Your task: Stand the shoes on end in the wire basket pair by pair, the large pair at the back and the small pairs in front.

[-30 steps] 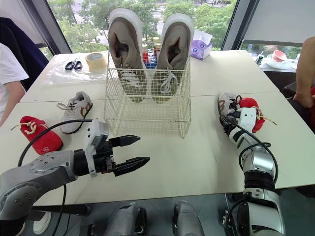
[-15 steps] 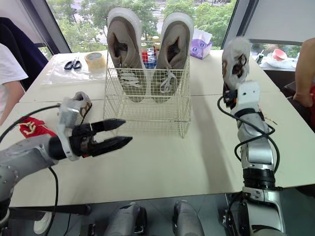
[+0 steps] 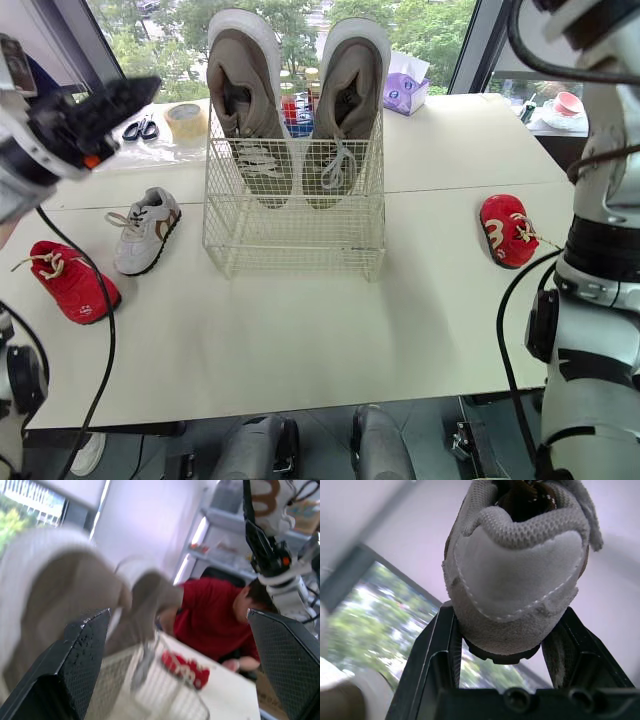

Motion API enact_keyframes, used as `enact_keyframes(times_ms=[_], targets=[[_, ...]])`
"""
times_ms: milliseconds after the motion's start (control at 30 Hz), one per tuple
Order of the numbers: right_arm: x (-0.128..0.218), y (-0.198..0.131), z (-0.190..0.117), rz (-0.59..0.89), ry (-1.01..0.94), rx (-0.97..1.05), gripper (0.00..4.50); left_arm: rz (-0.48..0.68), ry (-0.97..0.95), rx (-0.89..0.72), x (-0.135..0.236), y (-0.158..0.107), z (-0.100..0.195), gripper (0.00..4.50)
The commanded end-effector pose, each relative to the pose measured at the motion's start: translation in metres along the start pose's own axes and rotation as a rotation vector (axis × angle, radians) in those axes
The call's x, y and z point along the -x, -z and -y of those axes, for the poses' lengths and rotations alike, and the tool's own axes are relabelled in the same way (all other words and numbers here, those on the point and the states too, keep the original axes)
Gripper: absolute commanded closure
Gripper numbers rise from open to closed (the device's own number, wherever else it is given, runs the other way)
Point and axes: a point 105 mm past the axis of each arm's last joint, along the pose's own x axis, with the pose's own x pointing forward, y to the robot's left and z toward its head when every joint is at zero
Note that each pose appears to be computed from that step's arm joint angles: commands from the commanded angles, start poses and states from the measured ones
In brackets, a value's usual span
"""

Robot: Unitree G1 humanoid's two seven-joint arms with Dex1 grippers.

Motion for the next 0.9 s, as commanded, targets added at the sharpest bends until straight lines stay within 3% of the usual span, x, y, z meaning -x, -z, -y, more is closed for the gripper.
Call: enact_keyframes(times_ms=[33,167,300,600,767,867,900], targets=[[-0.008,-0.02,-0.03,0.08,-0.165,-0.04,2.51,0.059,0.063,-0.05,-0.004,-0.03,0.009,0.0],[-0.01,-0.026,-0.062,0.125,-0.297,-0.075,2.51,0.079,0.156,-0.029,-0.015,-0.047,0.025,0.0],[-0.007,-0.024,-0.091,0.139,-0.423,0.016,2.51,0.035,0.204,-0.017,-0.024,-0.042,0.034,0.0],[-0.001,-0.009,-0.117,0.144,-0.528,0.105,2.51,-0.008,0.315,0.01,-0.043,-0.05,0.056,0.0],[0.003,0.0,-0.127,0.146,-0.58,0.213,2.51,-0.111,0.331,-0.009,-0.05,-0.035,0.058,0.0],[0.002,-0.001,-0.127,0.155,-0.574,0.232,2.54,-0.134,0.339,-0.007,-0.049,-0.03,0.057,0.82],[0.001,-0.001,-0.127,0.156,-0.574,0.24,2.54,-0.133,0.34,-0.004,-0.048,-0.03,0.057,1.28]])
